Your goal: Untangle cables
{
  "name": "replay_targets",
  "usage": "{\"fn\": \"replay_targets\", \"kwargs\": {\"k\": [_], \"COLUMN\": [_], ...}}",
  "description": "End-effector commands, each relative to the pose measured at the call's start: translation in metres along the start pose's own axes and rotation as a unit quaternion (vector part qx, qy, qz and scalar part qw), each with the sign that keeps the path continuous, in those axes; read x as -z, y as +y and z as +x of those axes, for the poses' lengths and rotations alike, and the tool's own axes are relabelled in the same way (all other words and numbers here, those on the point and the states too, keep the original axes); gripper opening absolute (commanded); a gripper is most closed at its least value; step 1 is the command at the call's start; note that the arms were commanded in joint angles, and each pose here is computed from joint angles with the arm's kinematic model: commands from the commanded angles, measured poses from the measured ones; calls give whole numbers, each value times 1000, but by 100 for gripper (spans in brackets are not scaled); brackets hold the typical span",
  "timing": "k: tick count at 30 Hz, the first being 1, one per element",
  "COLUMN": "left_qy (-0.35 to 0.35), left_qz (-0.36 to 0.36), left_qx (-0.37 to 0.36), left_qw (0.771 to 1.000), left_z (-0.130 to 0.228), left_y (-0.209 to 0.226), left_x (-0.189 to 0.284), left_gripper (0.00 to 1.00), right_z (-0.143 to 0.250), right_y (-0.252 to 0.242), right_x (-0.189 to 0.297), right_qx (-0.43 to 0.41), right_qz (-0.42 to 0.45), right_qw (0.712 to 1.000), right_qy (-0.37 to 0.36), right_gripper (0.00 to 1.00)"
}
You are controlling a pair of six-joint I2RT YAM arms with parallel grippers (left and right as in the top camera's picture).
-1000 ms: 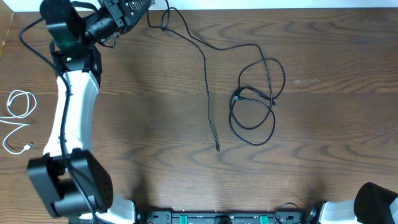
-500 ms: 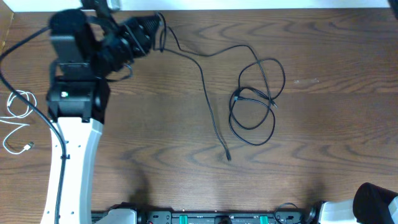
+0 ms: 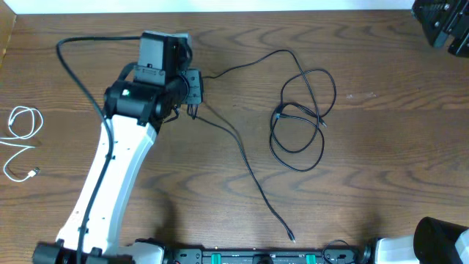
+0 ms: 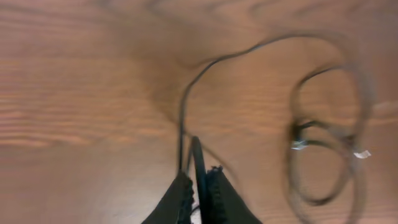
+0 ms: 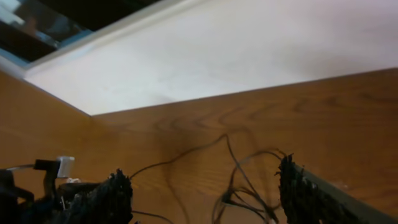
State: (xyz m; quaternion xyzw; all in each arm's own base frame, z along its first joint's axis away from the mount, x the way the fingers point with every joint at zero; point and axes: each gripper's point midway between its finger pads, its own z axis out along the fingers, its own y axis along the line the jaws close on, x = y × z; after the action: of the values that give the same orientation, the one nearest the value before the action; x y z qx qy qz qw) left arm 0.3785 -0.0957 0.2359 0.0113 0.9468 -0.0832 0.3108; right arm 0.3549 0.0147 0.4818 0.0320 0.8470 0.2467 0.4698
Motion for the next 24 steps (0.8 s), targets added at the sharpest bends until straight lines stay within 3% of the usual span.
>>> {"fn": "replay_targets", "kwargs": {"k": [1, 3, 4, 5, 7, 13, 17, 19, 24], "left_qy": [6, -2, -7, -17, -31, -56, -50, -56, -96], "left_qz": [-47, -42, -39, -30, -14, 38, 118, 138, 171], "left_qx": [-19, -18, -19, -20, -26, -126, -184, -186, -146], "left_qw": [999, 999, 999, 999, 999, 990, 975, 971, 970], "left_z": [0, -4, -7, -12, -19, -32, -24, -26, -49], "left_y": [16, 13, 12, 8, -1, -38, -66, -70, -91], "left_x": [-11, -12, -11, -10, -8, 4, 10, 12, 11], "left_gripper": [40, 69, 78, 86, 93, 100, 98, 100, 92], "right_z": [7, 10, 12, 14, 16, 21, 22, 23, 23], "right_y": [-12, -15, -17, -19, -22, -28, -29, -29, -29], "right_x": [-8, -12, -14, -16, -20, -28, -28, -28, -28], "right_qx": [12, 6, 4, 2, -2, -8, -9, -6, -5], "right_qz": [24, 25, 26, 27, 28, 29, 30, 29, 29], "right_qw": [1000, 999, 999, 999, 999, 999, 998, 998, 998], "right_qy": [14, 22, 26, 29, 35, 44, 46, 47, 47], "right_gripper": [75, 76, 76, 76, 76, 76, 77, 77, 77]}}
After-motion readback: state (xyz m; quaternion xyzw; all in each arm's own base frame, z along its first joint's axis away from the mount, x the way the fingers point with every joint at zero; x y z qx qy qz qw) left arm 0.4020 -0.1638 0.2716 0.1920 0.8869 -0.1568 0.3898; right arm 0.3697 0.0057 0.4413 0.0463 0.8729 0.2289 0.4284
